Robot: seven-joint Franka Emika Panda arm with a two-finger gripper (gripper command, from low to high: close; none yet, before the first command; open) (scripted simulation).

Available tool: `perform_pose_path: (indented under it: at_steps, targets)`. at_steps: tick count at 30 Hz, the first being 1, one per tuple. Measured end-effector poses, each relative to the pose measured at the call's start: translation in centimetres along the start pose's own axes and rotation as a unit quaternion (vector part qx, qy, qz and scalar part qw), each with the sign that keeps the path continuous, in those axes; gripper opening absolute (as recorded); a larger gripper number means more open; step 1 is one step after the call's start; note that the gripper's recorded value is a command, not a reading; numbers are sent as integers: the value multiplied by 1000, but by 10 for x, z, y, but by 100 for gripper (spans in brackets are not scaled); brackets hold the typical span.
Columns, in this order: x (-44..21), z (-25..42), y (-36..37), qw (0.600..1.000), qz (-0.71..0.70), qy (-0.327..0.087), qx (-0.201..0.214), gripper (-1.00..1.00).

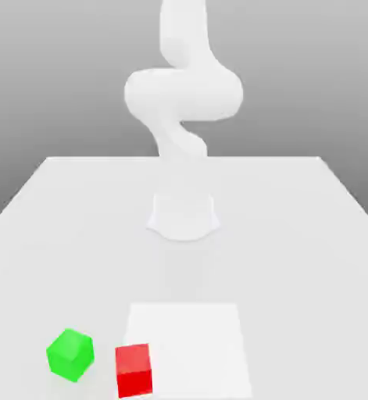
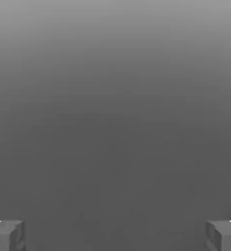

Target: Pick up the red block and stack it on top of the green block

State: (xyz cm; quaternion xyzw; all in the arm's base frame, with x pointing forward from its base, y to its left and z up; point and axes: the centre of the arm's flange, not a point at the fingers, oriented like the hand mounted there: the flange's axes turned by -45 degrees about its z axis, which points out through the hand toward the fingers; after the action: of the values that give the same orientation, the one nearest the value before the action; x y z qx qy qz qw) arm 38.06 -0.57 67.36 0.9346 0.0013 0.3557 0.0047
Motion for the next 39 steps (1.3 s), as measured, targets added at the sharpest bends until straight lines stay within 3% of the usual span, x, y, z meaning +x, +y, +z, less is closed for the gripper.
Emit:
perform_pose_path:
  at_steps: [11,24,29,30,39]
  targets:
    - [-54,212,29,986,-42,-161,-1,0]
    - [-222,396,62,937,-79,-339,31,0]
    - [-273,446,63,931,-82,-353,36,0]
    - [-280,453,63,931,-82,-354,36,-100]
    - [-267,440,63,931,-82,-354,36,-100]
